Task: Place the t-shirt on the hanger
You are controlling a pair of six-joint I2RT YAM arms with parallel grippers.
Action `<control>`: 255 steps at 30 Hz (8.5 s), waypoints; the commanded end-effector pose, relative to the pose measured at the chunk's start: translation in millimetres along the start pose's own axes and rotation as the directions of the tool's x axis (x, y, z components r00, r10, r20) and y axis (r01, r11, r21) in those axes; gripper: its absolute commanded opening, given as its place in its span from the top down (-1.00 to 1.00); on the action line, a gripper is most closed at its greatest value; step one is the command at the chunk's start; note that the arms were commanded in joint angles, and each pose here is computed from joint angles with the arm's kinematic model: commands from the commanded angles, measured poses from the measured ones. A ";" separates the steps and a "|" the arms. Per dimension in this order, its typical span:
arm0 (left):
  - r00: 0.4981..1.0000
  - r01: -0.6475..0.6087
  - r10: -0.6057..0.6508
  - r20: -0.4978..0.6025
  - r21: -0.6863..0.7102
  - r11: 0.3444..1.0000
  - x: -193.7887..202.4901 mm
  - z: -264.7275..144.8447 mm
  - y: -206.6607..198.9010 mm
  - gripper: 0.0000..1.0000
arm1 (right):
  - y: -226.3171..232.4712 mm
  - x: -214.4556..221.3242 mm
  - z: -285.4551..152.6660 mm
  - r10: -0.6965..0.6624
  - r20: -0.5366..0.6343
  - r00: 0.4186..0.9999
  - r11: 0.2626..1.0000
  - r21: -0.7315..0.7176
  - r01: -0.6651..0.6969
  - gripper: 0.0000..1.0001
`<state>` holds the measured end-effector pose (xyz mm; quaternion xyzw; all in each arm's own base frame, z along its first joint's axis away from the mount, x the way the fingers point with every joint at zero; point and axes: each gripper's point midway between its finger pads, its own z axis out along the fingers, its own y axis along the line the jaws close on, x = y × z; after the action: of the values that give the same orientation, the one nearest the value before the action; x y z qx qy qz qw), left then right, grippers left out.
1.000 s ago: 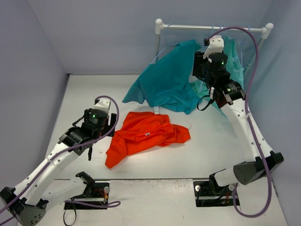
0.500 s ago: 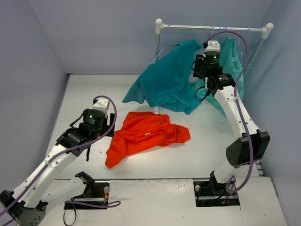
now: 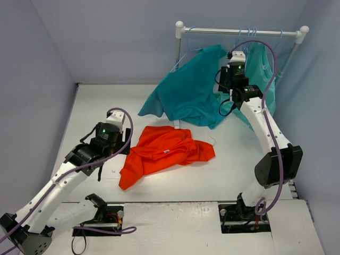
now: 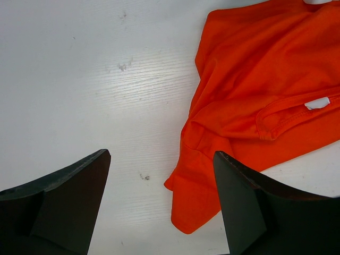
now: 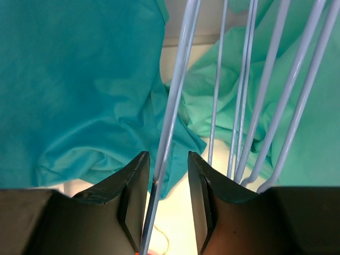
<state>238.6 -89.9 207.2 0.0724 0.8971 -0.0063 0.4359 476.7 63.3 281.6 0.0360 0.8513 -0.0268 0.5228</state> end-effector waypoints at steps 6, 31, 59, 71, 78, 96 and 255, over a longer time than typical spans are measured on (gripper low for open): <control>0.999 0.021 -0.022 0.050 0.009 1.000 -15.3 -0.1 -2.1 -0.47 | -10.6 -8.8 -4.7 0.034 0.053 0.998 0.999 0.029 -0.035 0.50; 0.999 0.019 -0.019 0.030 0.015 1.000 -12.1 4.0 -5.1 -0.47 | -16.1 -42.2 -20.3 0.019 0.131 0.991 0.999 0.042 -0.024 0.71; 1.000 0.016 -0.016 0.014 0.028 0.999 -11.2 7.5 -9.3 -0.48 | -21.9 -91.9 -65.0 -0.001 0.264 0.964 1.000 0.010 -0.002 1.00; 1.000 0.014 -0.014 0.008 0.032 0.999 -9.7 8.4 -10.4 -0.48 | -16.2 -65.3 -96.0 0.030 0.251 0.968 0.996 -0.084 -0.009 1.00; 1.000 -0.001 0.002 -0.028 0.052 0.999 -4.6 14.5 -16.6 -0.48 | -14.1 -10.5 -118.2 0.060 0.189 0.980 0.988 -0.152 -0.031 1.00; 0.953 0.152 -0.123 -0.277 0.085 0.985 52.4 63.9 -56.7 -0.48 | 14.3 70.8 -165.1 0.090 0.089 0.992 0.916 -0.399 -0.047 1.00; 0.919 0.018 0.011 -0.395 0.068 0.997 -75.8 80.0 -32.7 1.00 | 170.3 173.7 -252.9 -0.135 0.062 0.989 0.401 -0.909 0.112 1.00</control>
<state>338.4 -132.5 182.3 0.0841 0.9759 0.0012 0.2013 176.7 244.7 218.2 -0.3160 0.7700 0.3812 0.4025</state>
